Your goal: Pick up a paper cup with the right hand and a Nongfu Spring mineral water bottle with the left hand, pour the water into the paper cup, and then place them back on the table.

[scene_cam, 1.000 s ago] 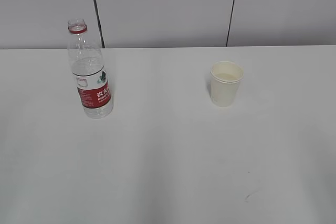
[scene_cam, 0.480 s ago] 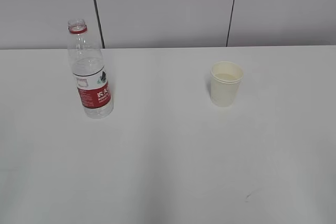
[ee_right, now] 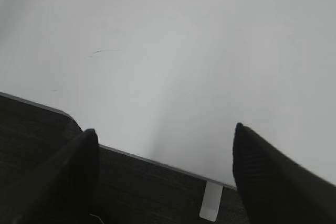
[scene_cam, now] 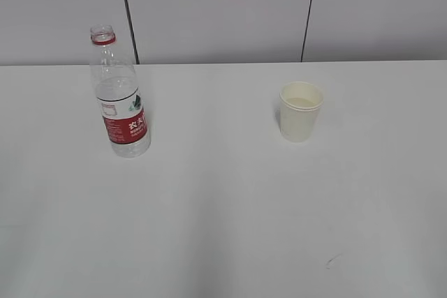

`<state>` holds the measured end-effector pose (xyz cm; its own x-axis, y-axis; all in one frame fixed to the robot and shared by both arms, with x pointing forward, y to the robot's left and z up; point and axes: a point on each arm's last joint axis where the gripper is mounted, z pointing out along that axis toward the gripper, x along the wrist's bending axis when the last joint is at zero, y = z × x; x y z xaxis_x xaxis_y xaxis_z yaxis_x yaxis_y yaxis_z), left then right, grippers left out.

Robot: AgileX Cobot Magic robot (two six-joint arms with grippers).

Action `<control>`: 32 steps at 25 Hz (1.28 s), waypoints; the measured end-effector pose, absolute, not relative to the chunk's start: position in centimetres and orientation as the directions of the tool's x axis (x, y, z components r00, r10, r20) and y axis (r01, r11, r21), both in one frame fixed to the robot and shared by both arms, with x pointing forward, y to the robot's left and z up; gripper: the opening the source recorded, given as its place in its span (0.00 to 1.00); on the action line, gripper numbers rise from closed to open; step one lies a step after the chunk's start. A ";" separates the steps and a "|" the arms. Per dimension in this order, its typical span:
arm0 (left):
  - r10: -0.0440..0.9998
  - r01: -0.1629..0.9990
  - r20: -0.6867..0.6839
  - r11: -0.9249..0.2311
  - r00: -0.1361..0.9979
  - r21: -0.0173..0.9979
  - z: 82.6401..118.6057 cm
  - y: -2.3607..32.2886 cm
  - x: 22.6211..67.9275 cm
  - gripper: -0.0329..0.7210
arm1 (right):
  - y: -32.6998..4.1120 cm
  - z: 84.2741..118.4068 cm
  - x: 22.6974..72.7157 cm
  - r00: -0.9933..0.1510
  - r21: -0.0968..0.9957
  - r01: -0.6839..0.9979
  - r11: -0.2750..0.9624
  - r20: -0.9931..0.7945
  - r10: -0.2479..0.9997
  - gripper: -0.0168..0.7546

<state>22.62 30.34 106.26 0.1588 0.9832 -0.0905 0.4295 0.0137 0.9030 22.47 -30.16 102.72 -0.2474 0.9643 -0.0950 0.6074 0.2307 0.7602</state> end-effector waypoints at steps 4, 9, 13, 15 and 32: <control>0.983 0.429 -0.090 0.014 0.159 0.903 106.3 30.3 22.6 0.74 | -30.3 102.9 22.6 -0.235 0.774 0.588 0.233 -0.112 0.965 0.78; 0.983 0.428 -0.090 0.013 0.159 0.904 106.3 30.3 22.6 0.74 | -30.2 103.4 23.1 -0.221 0.820 0.532 0.212 -0.107 0.969 0.78; 0.984 0.427 -0.083 0.009 0.156 0.904 106.3 30.4 22.6 0.74 | -30.1 103.1 23.8 -0.217 0.847 0.491 0.204 -0.108 0.970 0.78; 0.985 0.426 -0.079 0.006 0.153 0.905 106.3 30.4 22.6 0.74 | -30.0 103.0 23.9 -0.216 0.847 0.491 0.202 -0.106 0.971 0.78; 1.000 0.418 -0.022 0.014 0.016 0.908 106.3 30.7 22.6 0.74 | -30.5 103.0 24.0 -0.068 0.847 0.505 0.167 -0.154 0.986 0.78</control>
<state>22.62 30.67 106.29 0.0158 0.9996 -0.0223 0.4179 0.0137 0.9084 23.98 -30.48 103.04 -0.0679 0.9858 -0.1538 0.5049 0.1669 0.8469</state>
